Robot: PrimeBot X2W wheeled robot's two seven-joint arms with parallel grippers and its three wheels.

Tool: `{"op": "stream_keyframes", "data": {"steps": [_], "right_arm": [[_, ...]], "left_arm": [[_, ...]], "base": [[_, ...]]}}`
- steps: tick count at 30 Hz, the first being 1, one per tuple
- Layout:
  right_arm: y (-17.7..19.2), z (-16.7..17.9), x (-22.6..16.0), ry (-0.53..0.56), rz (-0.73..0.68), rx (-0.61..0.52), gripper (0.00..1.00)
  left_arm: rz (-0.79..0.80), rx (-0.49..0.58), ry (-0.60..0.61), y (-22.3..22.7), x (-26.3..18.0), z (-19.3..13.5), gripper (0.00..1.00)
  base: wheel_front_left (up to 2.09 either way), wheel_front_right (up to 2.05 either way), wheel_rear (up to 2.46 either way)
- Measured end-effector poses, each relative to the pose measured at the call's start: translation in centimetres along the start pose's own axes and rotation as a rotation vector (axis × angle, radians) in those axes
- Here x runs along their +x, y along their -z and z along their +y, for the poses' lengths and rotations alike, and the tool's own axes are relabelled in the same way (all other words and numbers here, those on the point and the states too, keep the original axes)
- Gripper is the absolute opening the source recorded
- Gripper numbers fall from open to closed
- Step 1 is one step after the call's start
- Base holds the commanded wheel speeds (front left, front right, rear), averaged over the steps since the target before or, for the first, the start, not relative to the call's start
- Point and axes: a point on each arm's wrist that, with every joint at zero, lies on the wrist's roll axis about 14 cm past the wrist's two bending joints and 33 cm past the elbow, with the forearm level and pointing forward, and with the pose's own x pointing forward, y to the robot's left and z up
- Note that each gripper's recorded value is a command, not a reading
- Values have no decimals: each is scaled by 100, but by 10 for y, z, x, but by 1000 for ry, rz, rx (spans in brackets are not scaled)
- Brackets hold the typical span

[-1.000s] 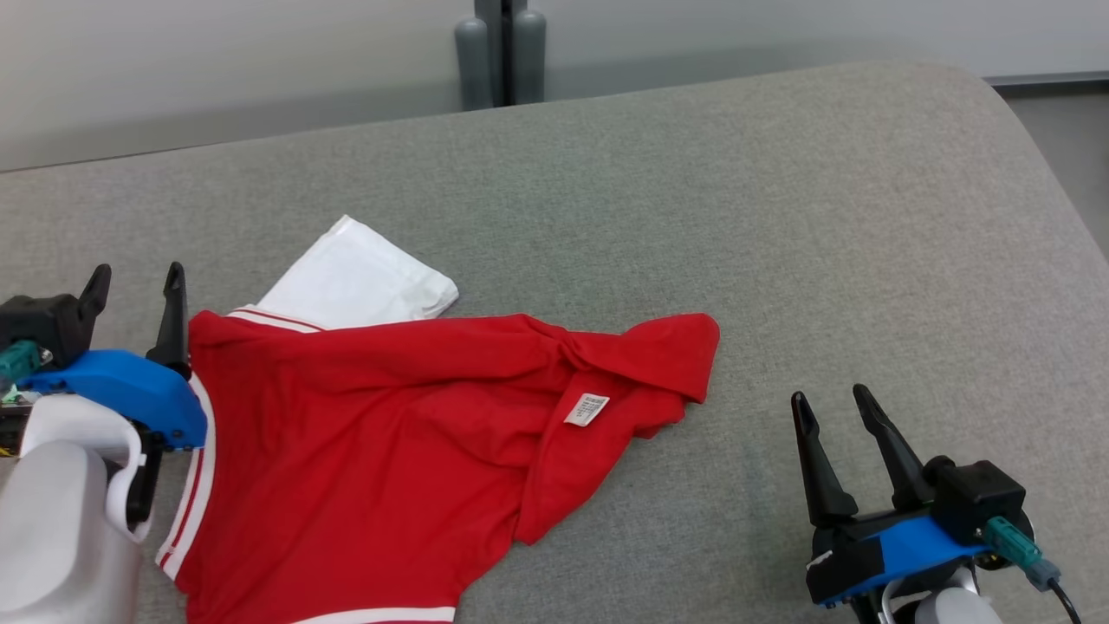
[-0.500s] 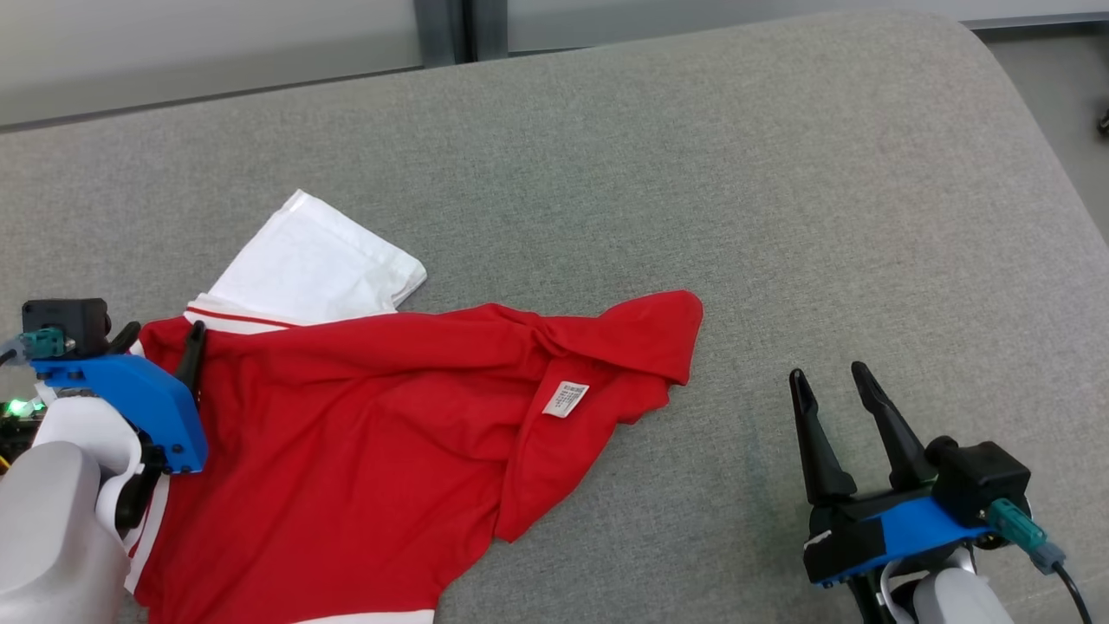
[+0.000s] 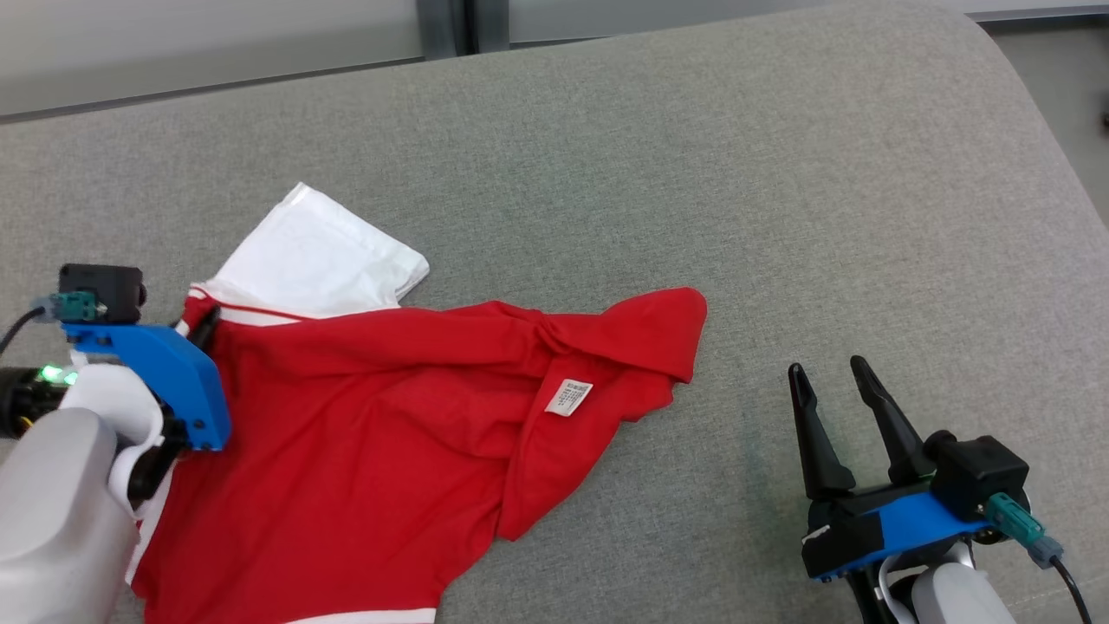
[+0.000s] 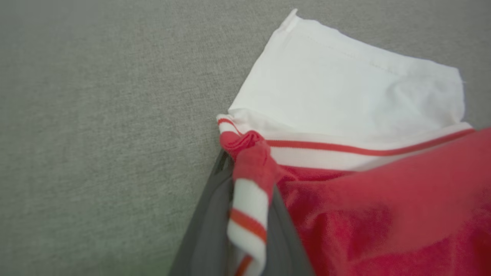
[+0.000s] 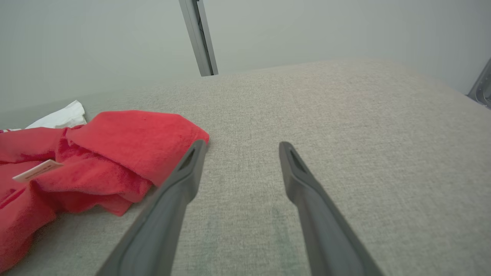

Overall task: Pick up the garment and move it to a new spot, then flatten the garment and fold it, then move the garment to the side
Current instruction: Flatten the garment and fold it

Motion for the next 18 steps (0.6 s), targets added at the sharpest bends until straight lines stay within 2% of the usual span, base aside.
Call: {"op": "stream_keyframes", "data": {"steps": [2,9,11,12,13,14,15,18], "right_arm": [[0,0,1,-2,1,-2,100],[-3,0,6,-5,-8,-12,100],[-2,1,6,-5,-7,-14,100],[-2,1,6,-6,-6,-15,100],[-2,1,6,-6,-6,-15,100],[-2,1,6,-6,-6,-15,100],[-3,1,5,-6,-7,-15,100],[-5,2,4,-9,-14,-12,100]], "left_arm": [[-58,15,-20,-14,0,9,0],[-416,73,-113,-114,-9,32,0],[-427,86,-122,-119,-7,33,0],[-404,99,-126,-113,-4,34,11],[-387,107,-129,-109,-1,35,44],[-395,103,-132,-108,-1,35,44],[-421,102,-136,-111,-2,35,100],[-495,109,-163,-123,-13,40,100]], "base": [[0,0,0],[0,0,0],[0,0,0],[0,0,0],[0,0,0],[0,0,0],[0,0,0],[0,0,0]]}}
